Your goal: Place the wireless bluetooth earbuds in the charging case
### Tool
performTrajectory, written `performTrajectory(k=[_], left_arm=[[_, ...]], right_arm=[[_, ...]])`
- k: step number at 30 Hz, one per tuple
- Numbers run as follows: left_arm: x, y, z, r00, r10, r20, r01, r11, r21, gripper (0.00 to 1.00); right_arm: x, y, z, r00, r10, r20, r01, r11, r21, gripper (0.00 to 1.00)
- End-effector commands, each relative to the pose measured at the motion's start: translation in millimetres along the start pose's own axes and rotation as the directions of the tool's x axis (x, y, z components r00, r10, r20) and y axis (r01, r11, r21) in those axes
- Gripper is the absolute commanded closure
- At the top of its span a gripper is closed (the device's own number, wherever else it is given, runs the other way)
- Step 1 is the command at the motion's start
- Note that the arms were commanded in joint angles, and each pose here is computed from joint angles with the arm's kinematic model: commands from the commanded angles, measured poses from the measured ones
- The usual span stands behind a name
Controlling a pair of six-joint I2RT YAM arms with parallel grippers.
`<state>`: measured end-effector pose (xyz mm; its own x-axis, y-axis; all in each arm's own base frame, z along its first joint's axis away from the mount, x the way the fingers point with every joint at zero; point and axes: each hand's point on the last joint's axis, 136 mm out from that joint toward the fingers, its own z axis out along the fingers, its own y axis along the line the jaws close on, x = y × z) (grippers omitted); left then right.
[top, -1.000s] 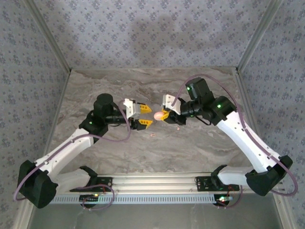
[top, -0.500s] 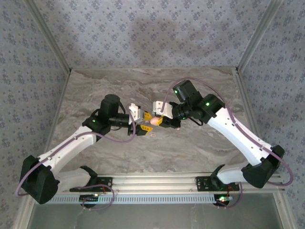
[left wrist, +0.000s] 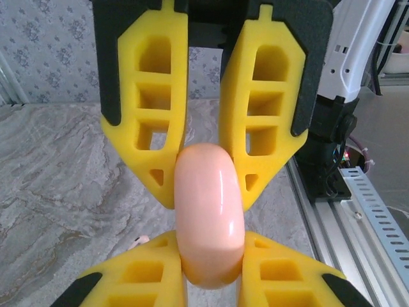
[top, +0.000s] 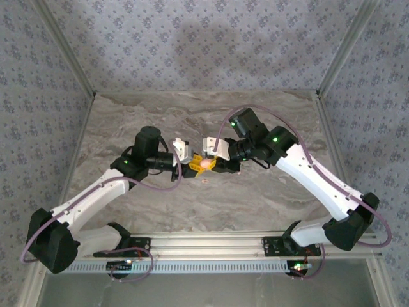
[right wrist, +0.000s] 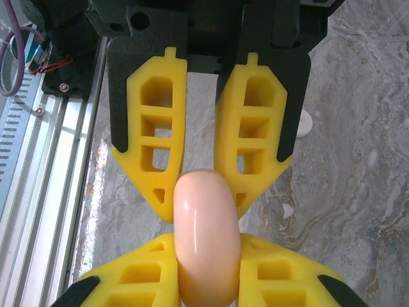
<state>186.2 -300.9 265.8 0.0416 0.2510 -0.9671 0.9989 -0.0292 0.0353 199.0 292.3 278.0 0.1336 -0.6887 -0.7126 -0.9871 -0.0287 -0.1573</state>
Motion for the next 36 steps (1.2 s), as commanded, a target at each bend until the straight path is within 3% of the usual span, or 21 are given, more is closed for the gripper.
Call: performTrajectory(k=[1, 6, 12, 19, 25, 29, 36], left_arm=[[-15, -5, 1, 0.998, 0.043, 0.038, -0.044, 0.998, 0.036, 0.86], [-13, -5, 1, 0.999, 0.044, 0.029, -0.045, 0.998, 0.038, 0.86], [-14, -5, 2, 0.998, 0.047, 0.032, -0.048, 0.998, 0.042, 0.87], [-16, -6, 0, 0.998, 0.053, 0.036, -0.054, 0.998, 0.040, 0.87], [-17, -5, 0, 0.998, 0.050, 0.040, -0.051, 0.998, 0.032, 0.80], [-15, -4, 1, 0.998, 0.042, 0.043, -0.044, 0.999, 0.029, 0.72], [-14, -2, 2, 0.998, 0.030, 0.048, -0.031, 0.999, 0.024, 0.71]], right_arm=[[-8, 1, -3, 1.000, -0.015, 0.023, 0.015, 1.000, 0.000, 0.73], [-2, 3, -7, 0.999, 0.018, 0.041, -0.018, 1.000, -0.007, 0.61], [-11, 5, -9, 0.987, 0.058, 0.150, -0.053, 0.998, -0.034, 0.59], [-11, 2, -12, 0.981, 0.086, 0.176, -0.078, 0.996, -0.051, 0.65], [-12, 2, -15, 0.979, 0.091, 0.185, -0.082, 0.995, -0.057, 0.82], [-15, 1, -16, 0.976, 0.084, 0.200, -0.075, 0.996, -0.051, 0.83], [-19, -3, -17, 0.973, 0.073, 0.218, -0.067, 0.997, -0.037, 0.83]])
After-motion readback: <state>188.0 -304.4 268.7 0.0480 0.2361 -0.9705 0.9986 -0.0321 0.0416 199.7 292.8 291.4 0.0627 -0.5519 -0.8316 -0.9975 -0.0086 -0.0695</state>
